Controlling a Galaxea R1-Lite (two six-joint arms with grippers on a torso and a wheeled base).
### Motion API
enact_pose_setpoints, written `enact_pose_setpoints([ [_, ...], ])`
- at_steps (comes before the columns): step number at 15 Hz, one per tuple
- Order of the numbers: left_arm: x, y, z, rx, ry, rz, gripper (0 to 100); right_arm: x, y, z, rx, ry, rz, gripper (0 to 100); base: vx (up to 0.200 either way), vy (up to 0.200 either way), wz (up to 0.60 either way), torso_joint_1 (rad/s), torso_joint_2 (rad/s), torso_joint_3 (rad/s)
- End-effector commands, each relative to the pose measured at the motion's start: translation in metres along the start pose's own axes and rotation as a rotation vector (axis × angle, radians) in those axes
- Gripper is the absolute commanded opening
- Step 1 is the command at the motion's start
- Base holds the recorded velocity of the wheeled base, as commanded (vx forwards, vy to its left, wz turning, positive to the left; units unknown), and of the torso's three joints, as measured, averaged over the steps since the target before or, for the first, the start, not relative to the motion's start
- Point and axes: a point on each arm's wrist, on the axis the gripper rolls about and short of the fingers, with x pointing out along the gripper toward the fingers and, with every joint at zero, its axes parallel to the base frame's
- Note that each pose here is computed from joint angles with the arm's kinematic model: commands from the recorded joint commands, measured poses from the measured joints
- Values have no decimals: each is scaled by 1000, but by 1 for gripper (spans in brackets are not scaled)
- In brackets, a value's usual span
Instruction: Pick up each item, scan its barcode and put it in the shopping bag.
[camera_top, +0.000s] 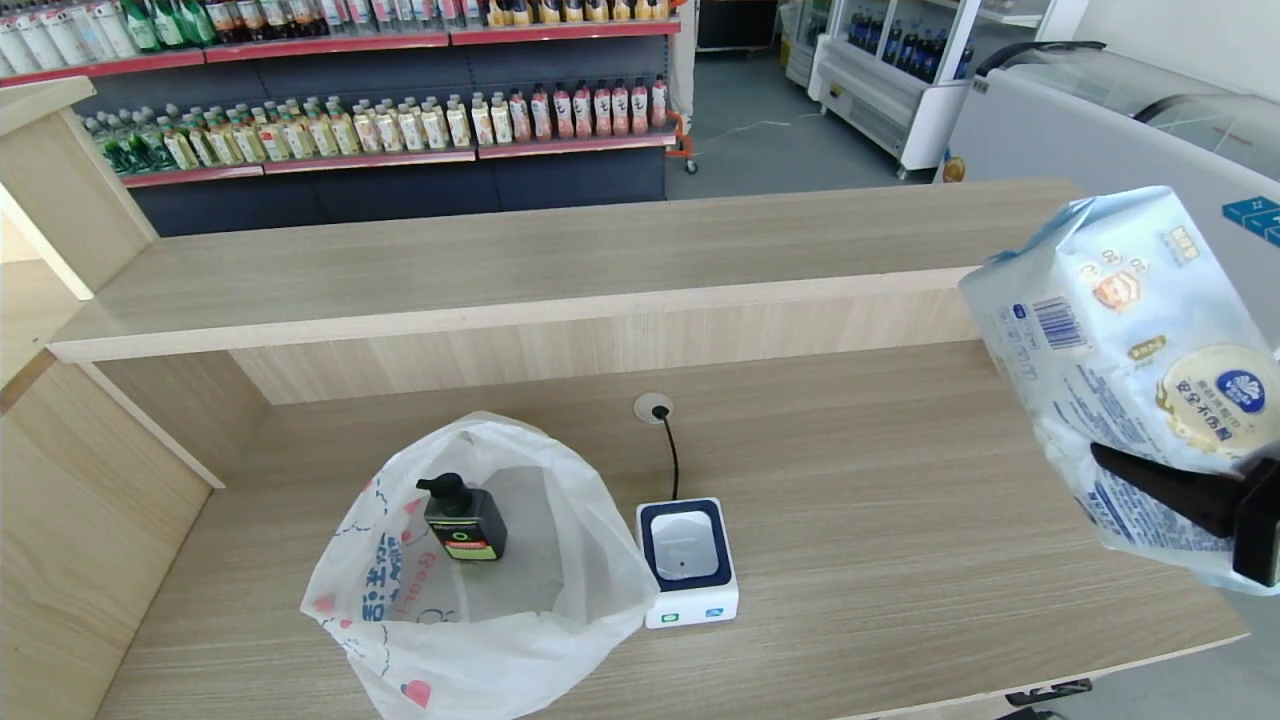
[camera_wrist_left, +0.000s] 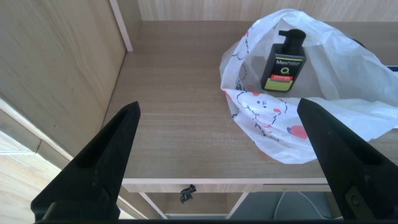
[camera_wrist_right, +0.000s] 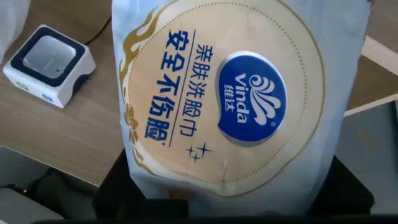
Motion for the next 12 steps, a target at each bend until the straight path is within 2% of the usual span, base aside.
enact_pose_setpoints([
  [1, 0, 0, 0, 0, -1, 1, 100, -24, 31, -2, 59, -56, 45, 0, 0, 0, 0, 0, 0, 0],
  [5, 0, 0, 0, 0, -1, 1, 100, -30, 33, -7, 0, -59, 42, 0, 0, 0, 0, 0, 0, 0],
  [10, 0, 0, 0, 0, -1, 1, 100, -32, 32, -8, -5, -58, 34, 0, 0, 0, 0, 0, 0, 0],
  [11, 0, 0, 0, 0, -1, 0, 100, -32, 33, -9, -28, -58, 32, 0, 0, 0, 0, 0, 0, 0],
  [12, 0, 0, 0, 0, -1, 1, 100, -33, 32, -11, -110, -39, 11, 0, 0, 0, 600, 2, 7, 7],
])
